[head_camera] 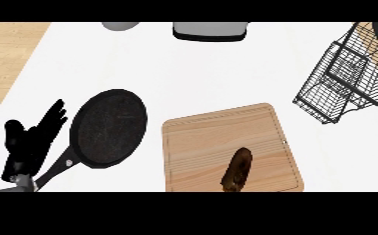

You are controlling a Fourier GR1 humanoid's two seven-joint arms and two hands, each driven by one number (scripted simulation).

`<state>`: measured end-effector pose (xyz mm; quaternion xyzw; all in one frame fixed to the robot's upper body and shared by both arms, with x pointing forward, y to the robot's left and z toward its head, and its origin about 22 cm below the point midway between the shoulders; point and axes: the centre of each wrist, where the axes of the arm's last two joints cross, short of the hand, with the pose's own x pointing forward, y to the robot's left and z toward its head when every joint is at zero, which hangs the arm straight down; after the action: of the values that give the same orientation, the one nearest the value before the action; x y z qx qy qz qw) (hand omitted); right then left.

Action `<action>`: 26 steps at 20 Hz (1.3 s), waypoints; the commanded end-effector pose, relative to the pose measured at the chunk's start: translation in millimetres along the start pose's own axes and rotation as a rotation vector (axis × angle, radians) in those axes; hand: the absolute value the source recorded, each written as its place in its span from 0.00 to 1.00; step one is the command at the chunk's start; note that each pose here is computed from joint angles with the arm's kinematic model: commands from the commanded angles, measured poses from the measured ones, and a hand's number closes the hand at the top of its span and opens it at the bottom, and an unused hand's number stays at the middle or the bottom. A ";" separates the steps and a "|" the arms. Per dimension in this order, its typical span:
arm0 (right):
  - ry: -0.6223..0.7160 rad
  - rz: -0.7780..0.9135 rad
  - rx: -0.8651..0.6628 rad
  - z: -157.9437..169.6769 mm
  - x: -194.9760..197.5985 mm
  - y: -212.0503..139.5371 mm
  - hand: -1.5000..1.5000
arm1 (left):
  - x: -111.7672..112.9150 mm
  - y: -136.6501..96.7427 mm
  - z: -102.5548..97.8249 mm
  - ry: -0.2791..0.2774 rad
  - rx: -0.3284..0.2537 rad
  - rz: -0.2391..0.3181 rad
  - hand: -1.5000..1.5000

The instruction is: Pick the squash from the cutting board and place it in the tiered basket

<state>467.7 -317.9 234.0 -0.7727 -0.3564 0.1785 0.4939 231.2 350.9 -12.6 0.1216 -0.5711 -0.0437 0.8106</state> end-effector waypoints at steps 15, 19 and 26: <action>0.033 0.154 0.300 -23.7 -33.5 -2.4 1.00 | 6.1 -6.9 -2.9 0.004 0.002 0.015 0.50; 0.175 0.203 0.492 -19.8 -48.5 17.7 0.00 | -4.6 -4.4 5.8 0.019 -0.018 0.006 0.50; 0.265 0.073 0.425 -28.4 -57.2 7.9 0.00 | -0.9 -18.5 -0.8 0.009 -0.014 0.010 0.50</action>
<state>452.4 -373.4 228.7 -0.6845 -0.1909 0.1962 0.6757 229.0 348.7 -13.8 0.1193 -0.5699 -0.0445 0.8118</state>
